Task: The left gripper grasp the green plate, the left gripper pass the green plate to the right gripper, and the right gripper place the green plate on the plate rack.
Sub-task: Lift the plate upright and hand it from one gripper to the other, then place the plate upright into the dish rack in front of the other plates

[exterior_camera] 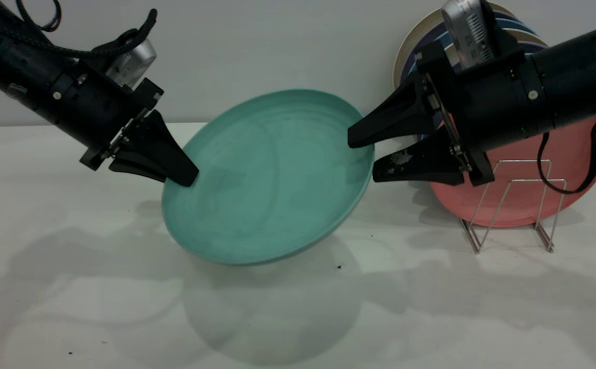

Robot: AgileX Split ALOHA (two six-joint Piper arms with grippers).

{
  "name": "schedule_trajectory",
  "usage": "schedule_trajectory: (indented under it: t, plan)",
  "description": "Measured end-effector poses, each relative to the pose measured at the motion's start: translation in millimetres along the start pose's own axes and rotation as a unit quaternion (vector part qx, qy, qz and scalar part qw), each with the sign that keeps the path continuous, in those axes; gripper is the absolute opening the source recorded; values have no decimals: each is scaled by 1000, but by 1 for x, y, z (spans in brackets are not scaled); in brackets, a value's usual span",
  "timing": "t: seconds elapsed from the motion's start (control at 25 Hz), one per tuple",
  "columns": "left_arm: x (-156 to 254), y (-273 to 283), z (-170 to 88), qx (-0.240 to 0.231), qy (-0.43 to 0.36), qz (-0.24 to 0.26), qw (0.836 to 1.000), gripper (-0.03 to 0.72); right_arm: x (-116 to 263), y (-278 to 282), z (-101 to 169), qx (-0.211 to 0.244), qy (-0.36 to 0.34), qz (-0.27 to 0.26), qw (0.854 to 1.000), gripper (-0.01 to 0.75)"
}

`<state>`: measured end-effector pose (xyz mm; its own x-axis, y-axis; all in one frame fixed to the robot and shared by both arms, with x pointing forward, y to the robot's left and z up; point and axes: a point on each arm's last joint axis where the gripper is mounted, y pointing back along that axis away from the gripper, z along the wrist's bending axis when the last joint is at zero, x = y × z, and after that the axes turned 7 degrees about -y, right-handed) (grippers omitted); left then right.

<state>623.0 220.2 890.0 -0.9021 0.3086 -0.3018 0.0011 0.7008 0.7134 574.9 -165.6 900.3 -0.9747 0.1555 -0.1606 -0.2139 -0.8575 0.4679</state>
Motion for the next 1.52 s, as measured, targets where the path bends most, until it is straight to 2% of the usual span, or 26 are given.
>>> schedule_trajectory:
  t: [0.08, 0.16, 0.24, 0.32, 0.36, 0.52, 0.72, 0.8, 0.88, 1.04, 1.16, 1.2, 1.28, 1.32, 1.4, 1.52]
  plan:
    - [-1, -4, -4, 2, -6, 5, 1000, 14, 0, -1, -1, 1, -2, 1, 1000, 496]
    - [-2, -11, -12, 6, -15, 12, 1000, 14, 0, -1, -2, 1, -2, 1, 1000, 445]
    - [-3, -19, -20, 10, -26, 22, 999, 16, 0, -1, -2, 3, 0, 4, 1000, 334]
    - [-3, -25, -25, 7, -31, 26, 999, 35, 2, -1, -3, 8, 8, 13, 1000, 190]
    - [-4, -26, -27, 7, -28, 24, 999, 49, 3, -1, -5, 18, 15, 16, 1000, 164]
    - [-4, -27, -28, 8, -16, 26, 1000, 195, 5, 0, -9, 31, 30, 31, 999, 147]
    - [-3, -26, -30, 16, -15, 30, 999, 493, 6, 0, -10, 34, 57, 40, 997, 114]
    - [-4, -22, -33, 14, -23, 30, 999, 579, 7, 1, -10, 36, 74, 43, 996, 99]
    - [-5, -15, -40, 10, -39, 34, 999, 626, 6, 2, -8, 39, 96, 46, 994, 84]
    - [-8, 12, -61, -9, -87, 32, 996, 629, 4, 16, 9, 67, 197, 41, 977, 84]
    - [-10, 37, -81, -35, -127, 20, 991, 605, 0, 36, 27, 109, 293, 25, 950, 84]
    - [-11, 46, -88, -46, -142, 15, 989, 598, -2, 43, 33, 131, 330, 17, 935, 84]
    - [-10, 63, -101, -64, -167, 5, 984, 589, -5, 61, 51, 171, 409, -8, 896, 84]
    - [-10, 70, -107, -73, -179, 0, 981, 587, -6, 70, 61, 189, 448, -20, 873, 83]
    - [-9, 82, -118, -86, -197, -9, 977, 585, -9, 88, 76, 236, 532, -40, 812, 83]
    - [-7, 91, -126, -95, -210, -17, 973, 585, -14, 109, 91, 306, 630, -61, 711, 83]
